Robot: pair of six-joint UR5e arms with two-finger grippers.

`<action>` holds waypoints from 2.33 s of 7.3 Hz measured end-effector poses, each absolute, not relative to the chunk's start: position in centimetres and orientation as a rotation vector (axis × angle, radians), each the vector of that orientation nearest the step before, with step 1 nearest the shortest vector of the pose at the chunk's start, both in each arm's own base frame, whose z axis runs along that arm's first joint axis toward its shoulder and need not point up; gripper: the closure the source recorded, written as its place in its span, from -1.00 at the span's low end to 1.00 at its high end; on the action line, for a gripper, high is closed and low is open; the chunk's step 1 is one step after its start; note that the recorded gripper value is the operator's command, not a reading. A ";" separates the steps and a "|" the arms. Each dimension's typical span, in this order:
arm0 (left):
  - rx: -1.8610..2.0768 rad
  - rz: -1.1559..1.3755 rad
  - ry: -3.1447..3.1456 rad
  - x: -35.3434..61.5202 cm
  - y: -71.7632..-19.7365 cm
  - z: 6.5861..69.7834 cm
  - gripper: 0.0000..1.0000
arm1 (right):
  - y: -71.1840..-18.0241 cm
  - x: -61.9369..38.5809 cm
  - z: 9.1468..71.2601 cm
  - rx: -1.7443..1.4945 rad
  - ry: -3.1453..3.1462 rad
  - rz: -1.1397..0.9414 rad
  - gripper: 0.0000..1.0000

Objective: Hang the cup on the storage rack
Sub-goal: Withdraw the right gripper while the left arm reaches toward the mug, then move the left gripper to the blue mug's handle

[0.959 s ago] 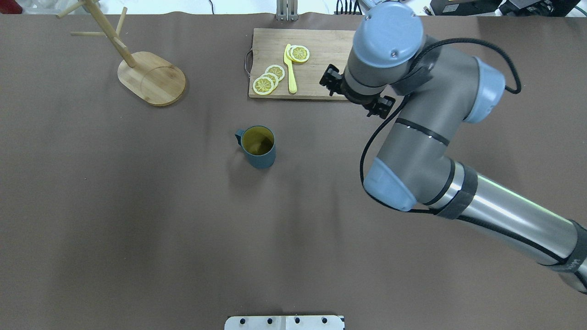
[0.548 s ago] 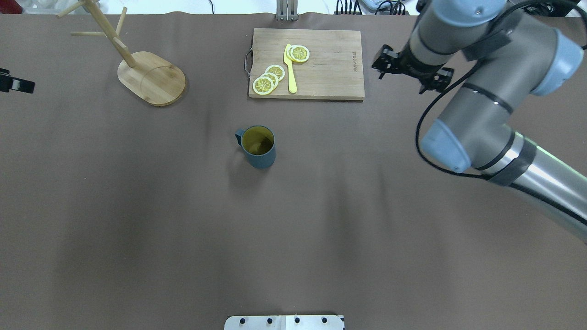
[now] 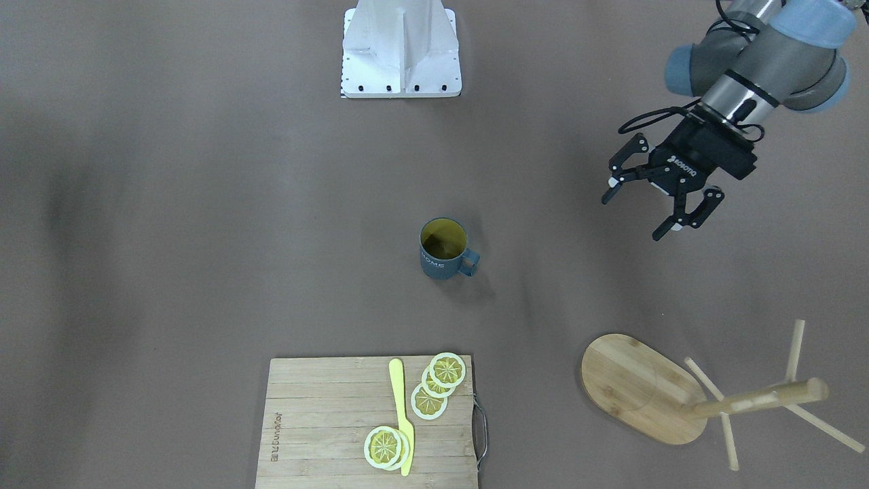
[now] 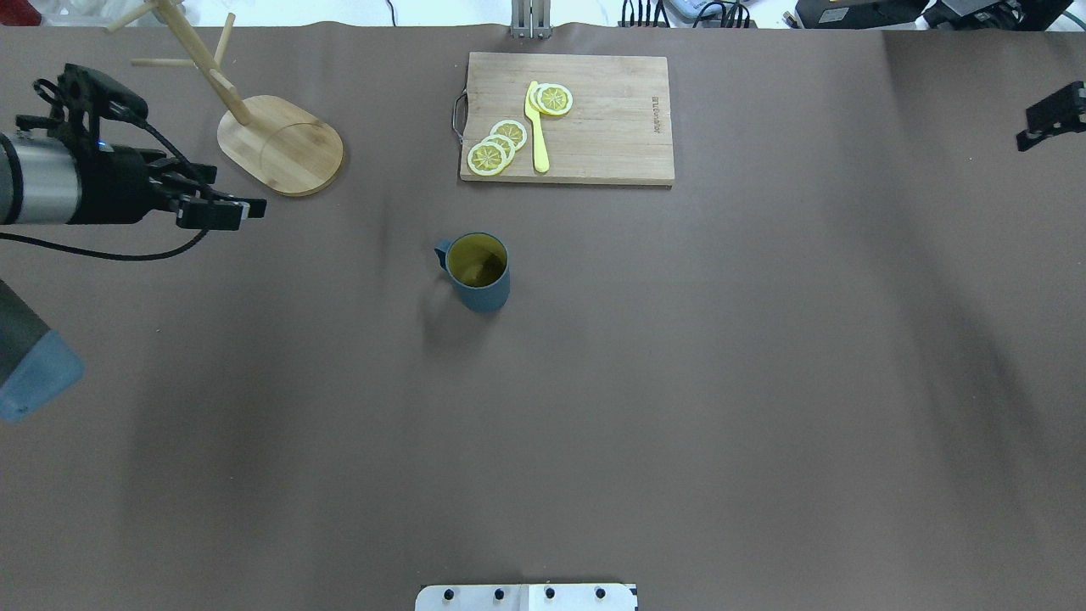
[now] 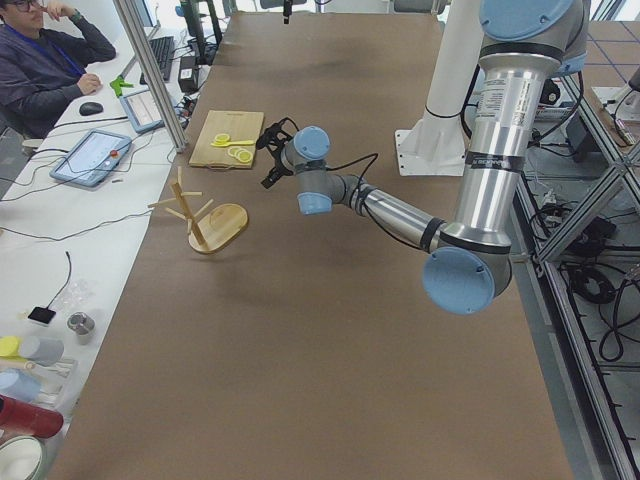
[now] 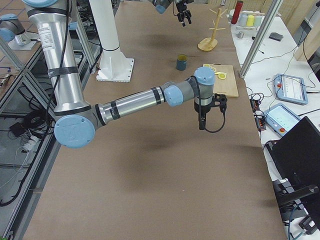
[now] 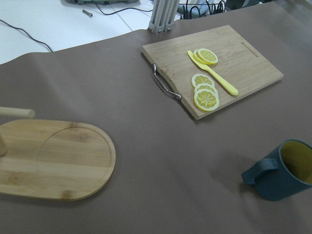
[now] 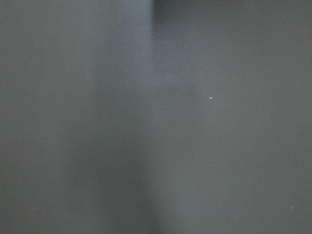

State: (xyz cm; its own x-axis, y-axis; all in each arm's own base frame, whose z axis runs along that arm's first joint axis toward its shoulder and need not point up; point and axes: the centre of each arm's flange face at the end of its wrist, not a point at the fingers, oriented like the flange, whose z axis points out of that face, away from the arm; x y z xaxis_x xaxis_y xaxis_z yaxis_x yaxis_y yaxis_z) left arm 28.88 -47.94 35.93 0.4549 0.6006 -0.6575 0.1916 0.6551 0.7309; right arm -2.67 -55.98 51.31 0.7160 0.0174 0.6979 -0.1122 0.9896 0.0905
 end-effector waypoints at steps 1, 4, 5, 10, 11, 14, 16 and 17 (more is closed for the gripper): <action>0.902 0.314 1.070 32.2 -47.4 35.5 -0.95 | -54.7 1.5 55.3 0.136 -0.765 0.027 -1.00; 0.964 0.334 1.029 37.9 -47.4 36.3 -0.82 | -49.8 10.1 64.1 0.153 -0.694 -0.077 -1.00; 0.978 0.327 1.013 40.3 -47.3 36.5 -0.55 | -48.6 11.0 65.3 0.149 -0.682 -0.085 -1.00; 1.028 0.296 0.950 50.1 -45.4 35.5 -0.34 | -46.9 11.4 66.6 0.138 -0.684 -0.081 -1.00; 1.023 0.298 0.940 50.9 -45.6 35.7 -0.30 | -46.9 11.4 66.6 0.137 -0.683 -0.079 -1.00; 1.017 0.303 0.941 51.7 -45.4 35.8 -0.26 | -46.9 11.4 66.6 0.136 -0.683 -0.073 -1.00; 1.024 0.310 0.964 52.1 -44.6 35.7 -0.16 | -46.9 11.4 66.5 0.136 -0.683 -0.071 -1.00; 1.026 0.317 0.977 52.5 -44.1 35.5 -0.09 | -46.9 11.4 66.5 0.136 -0.683 -0.071 -1.00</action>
State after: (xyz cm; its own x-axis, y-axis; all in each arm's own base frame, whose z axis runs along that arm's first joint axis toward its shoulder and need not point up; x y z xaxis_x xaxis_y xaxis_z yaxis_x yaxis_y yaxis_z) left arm 52.53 -44.07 35.52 0.5587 0.6359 -0.5324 0.2027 0.5178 0.8312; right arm 11.37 -46.92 66.51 0.7734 -0.1100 0.6243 0.0207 0.9887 0.1486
